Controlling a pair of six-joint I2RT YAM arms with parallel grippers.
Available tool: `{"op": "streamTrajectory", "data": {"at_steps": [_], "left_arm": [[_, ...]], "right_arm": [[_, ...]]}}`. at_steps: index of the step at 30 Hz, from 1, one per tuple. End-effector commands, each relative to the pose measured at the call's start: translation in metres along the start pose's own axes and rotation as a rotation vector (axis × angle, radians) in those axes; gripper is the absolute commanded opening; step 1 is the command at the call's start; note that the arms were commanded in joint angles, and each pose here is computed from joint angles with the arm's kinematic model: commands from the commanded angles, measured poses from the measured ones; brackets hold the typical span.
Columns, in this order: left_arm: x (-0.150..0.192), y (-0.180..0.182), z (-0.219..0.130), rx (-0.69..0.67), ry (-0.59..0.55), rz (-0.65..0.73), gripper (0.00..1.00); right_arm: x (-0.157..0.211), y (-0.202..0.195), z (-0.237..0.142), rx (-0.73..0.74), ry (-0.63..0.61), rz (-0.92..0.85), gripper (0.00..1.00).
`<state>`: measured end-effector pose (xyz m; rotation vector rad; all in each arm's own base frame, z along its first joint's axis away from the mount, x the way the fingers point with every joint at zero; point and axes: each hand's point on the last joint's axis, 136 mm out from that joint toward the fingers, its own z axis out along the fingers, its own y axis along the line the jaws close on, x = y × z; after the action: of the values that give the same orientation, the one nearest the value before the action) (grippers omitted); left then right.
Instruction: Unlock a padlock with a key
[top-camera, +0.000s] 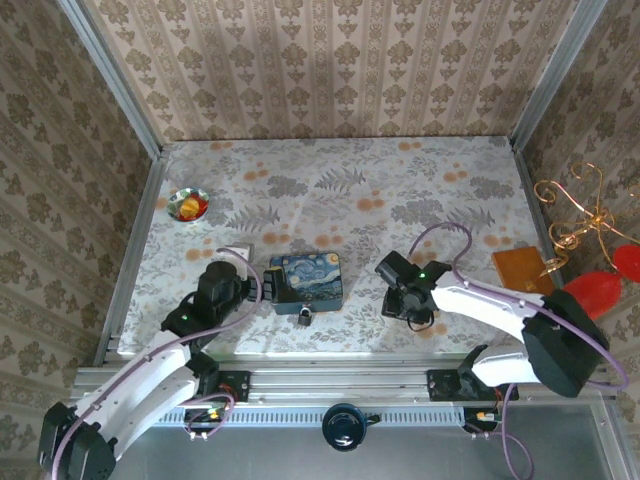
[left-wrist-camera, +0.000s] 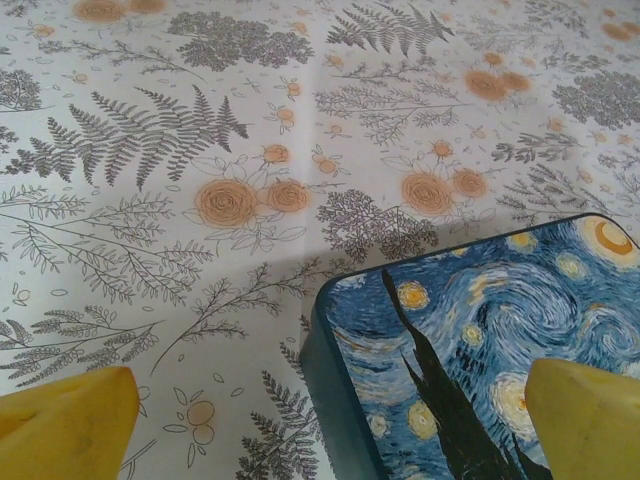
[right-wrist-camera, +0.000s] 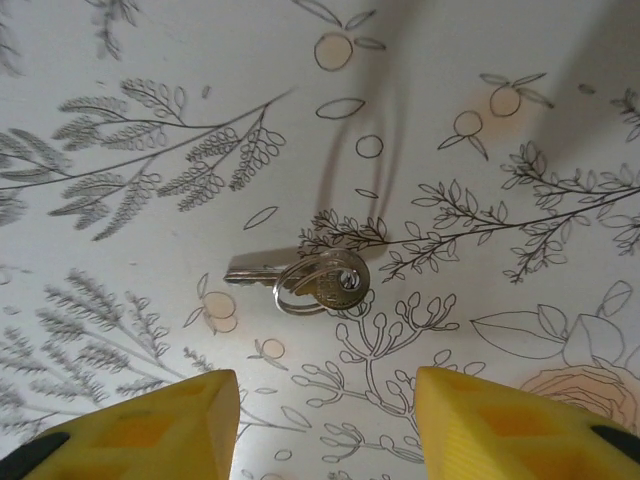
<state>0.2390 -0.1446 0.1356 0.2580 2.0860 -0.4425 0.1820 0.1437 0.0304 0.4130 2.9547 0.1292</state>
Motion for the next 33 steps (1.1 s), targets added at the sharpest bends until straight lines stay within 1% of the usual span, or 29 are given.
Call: {"op": "streamTrajectory", "data": {"at_steps": [1,4,9,16,25,30,33], "left_arm": [[-0.011,-0.004,-0.004,0.001,-0.019,0.033,1.00],[-0.009,-0.005,-0.003,-0.008,0.002,0.052,1.00],[-0.006,-0.011,-0.001,-0.007,0.025,0.086,1.00],[-0.008,-0.013,-0.003,-0.008,0.017,0.099,1.00],[-0.009,-0.013,-0.004,-0.011,0.012,0.102,1.00],[-0.008,-0.013,-0.004,-0.013,0.013,0.104,1.00],[-0.009,-0.014,-0.004,-0.010,0.011,0.104,1.00]], "right_arm": [[-0.008,0.009,-0.003,0.024,-0.014,0.042,0.47],[-0.009,0.007,0.004,0.076,0.001,0.036,0.47],[-0.011,0.012,0.005,0.076,0.004,0.028,0.44],[-0.014,0.004,0.004,0.116,-0.015,0.030,0.39],[-0.017,-0.001,0.004,0.147,-0.034,0.027,0.38],[-0.018,0.001,0.006,0.149,-0.034,0.024,0.32],[-0.019,0.001,0.006,0.150,-0.035,0.023,0.30]]}}
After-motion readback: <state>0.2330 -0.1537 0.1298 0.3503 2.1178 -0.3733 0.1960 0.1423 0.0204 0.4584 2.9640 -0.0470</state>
